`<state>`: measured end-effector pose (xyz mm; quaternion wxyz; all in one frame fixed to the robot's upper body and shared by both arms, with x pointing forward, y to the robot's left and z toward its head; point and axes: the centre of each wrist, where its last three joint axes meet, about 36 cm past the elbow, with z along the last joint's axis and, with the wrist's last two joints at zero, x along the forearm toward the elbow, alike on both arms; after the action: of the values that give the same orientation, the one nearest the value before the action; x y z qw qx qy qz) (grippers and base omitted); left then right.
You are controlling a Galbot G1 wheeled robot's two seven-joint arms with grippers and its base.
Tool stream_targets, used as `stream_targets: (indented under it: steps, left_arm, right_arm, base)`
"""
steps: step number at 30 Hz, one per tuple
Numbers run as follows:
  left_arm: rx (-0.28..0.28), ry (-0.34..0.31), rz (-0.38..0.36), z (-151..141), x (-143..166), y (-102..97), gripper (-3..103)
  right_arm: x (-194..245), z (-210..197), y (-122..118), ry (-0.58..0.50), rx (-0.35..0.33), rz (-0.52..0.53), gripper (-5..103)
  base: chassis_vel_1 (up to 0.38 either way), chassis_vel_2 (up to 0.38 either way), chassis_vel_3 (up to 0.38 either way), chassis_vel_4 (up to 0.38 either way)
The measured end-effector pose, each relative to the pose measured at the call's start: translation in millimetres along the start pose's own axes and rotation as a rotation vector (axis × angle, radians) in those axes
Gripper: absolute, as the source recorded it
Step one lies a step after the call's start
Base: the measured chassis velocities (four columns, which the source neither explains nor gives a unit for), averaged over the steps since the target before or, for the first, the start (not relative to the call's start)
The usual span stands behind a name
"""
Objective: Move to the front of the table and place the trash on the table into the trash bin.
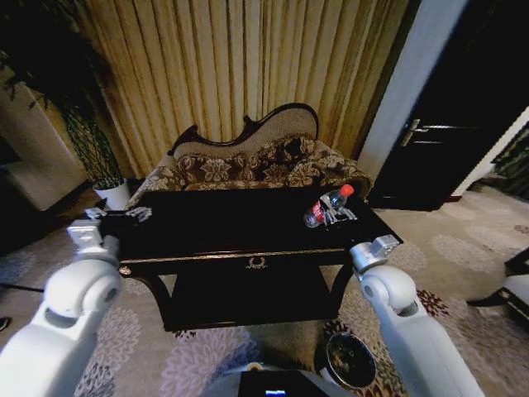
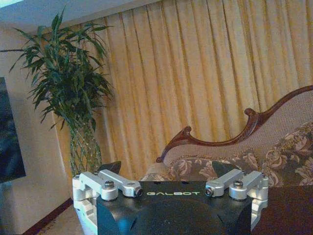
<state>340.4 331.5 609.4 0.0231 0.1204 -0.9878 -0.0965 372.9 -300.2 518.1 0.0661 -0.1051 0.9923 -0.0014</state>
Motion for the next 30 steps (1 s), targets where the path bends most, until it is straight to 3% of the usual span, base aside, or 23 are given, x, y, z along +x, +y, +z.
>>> stream_targets:
  steps: [5,12,30]
  left_arm:
    - [0.014,0.020,0.008,6.5,-1.4,4.2,100]
    - [0.005,0.020,0.036,9.7,-2.0,-6.1,100]
    - [-0.010,0.015,0.038,9.8,-4.6,-7.6,100]
  right_arm:
    - [6.0,-4.6,-4.8,-0.003,-0.014,0.008,29]
    - [12.8,-3.9,-12.6,0.001,-0.005,0.034,29]
    - [16.4,-0.3,-16.9,0.000,-0.005,0.052,29]
  base:
    - [0.000,0.000,0.000,0.000]
    - [0.050,-0.054,-0.052,0.034]
    - [0.161,-0.163,-0.166,0.159]
